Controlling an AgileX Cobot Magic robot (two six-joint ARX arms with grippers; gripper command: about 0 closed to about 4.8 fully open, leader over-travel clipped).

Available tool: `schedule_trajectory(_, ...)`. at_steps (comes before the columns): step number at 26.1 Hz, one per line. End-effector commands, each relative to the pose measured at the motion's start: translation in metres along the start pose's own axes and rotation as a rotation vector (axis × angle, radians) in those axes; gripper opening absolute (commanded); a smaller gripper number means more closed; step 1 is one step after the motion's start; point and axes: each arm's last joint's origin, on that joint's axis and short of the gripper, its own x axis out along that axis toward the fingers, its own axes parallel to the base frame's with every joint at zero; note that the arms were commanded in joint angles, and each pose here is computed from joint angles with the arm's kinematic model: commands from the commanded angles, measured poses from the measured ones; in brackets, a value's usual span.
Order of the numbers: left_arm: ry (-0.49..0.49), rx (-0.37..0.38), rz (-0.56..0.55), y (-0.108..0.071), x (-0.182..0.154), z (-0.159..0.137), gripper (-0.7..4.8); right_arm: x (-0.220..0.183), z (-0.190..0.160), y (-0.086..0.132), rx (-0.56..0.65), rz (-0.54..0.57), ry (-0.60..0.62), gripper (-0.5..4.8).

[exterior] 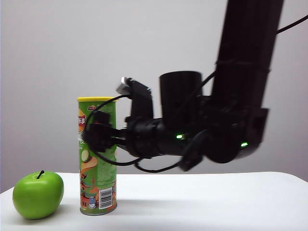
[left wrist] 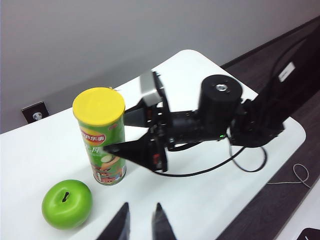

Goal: Pick up the green bucket of chips from the desk, place it near the apple, and finally stand it up.

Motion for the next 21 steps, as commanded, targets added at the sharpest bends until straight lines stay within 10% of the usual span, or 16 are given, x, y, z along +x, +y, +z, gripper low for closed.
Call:
schedule_trajectory(1, -0.015, 0.015, 0.001, 0.0, 0.0, 0.001, 0.62, -0.015, 0.001, 0.0, 0.014, -0.019, 0.044, 4.79)
schedule_trajectory(10, -0.014, 0.037, 0.005, 0.0, 0.0, 0.001, 0.62, -0.095, 0.033, 0.024, 0.163, 0.078, 0.081, 4.66)
schedule_trajectory(13, 0.005, 0.029, 0.052, 0.001, 0.0, 0.001, 0.62, -0.122, 0.057, 0.028, 0.143, 0.206, 0.046, -0.3)
schedule_trajectory(14, 0.018, 0.023, 0.095, 0.003, 0.0, 0.0, 0.62, -0.132, 0.067, 0.028, 0.134, 0.215, 0.017, 0.09)
schedule_trajectory(21, -0.154, 0.047, 0.319, 0.003, -0.012, 0.009, 0.82, -0.229, 0.139, 0.016, -0.146, -0.429, -0.142, -0.1)
